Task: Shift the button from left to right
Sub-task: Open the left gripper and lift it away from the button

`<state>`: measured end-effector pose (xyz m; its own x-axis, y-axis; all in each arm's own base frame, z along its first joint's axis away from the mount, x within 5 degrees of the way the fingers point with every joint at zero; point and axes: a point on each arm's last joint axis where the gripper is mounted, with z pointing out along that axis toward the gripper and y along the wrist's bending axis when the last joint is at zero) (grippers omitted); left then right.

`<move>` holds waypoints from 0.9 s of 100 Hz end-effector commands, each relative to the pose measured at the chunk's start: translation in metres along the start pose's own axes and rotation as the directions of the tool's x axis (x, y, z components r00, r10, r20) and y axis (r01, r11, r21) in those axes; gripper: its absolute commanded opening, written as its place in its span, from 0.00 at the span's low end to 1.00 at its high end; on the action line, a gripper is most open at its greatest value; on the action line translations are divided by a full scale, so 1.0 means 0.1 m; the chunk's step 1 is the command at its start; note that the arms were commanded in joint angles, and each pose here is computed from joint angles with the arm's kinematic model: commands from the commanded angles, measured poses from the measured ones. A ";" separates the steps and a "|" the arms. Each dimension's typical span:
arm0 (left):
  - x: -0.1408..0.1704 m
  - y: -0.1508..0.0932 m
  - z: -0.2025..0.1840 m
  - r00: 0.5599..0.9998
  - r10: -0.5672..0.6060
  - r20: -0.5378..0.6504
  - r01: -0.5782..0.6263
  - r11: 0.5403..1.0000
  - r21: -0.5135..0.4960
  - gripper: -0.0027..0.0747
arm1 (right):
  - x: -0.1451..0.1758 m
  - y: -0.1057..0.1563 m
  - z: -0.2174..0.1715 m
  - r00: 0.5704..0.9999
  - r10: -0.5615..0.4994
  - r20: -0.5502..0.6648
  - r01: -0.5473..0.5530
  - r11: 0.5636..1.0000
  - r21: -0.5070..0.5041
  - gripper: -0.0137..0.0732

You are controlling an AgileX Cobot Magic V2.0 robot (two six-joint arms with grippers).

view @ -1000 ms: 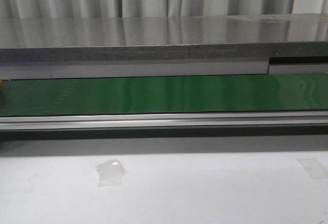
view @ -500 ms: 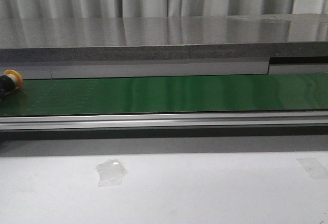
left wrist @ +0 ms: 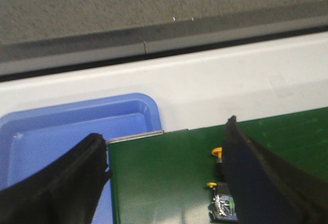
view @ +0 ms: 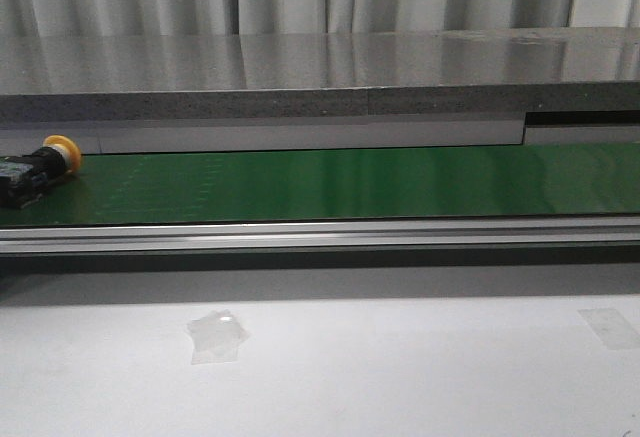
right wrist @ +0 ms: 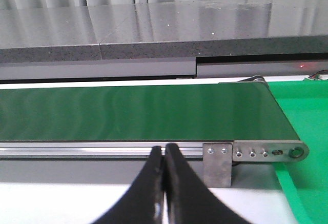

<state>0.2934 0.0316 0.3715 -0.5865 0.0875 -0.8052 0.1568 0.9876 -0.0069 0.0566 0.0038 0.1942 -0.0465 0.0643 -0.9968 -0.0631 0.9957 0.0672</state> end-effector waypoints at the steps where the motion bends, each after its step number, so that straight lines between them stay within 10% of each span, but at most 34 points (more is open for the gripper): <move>1: -0.10 -0.11 -0.34 0.981 0.021 0.193 -0.011 0.999 -0.052 0.64 | -0.13 0.01 -0.02 0.994 -0.002 0.108 0.003 1.000 -0.007 0.08; 38: 0.54 -0.65 -0.83 0.865 0.135 0.483 -0.103 0.990 -0.093 0.64 | -0.13 0.01 -0.02 0.994 -0.002 0.108 0.003 1.000 -0.007 0.08; 90: 1.50 -0.70 -1.23 0.795 0.081 0.601 -0.023 0.994 -0.104 0.64 | -0.13 0.01 -0.02 0.994 -0.002 0.108 0.003 1.000 -0.007 0.08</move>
<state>0.1042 -0.0123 0.3165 -0.0545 0.1258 -0.9906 0.1338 0.9840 0.1176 0.0566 0.0038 0.1942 -0.0465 0.0643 -0.9968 -0.0631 0.9957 0.0672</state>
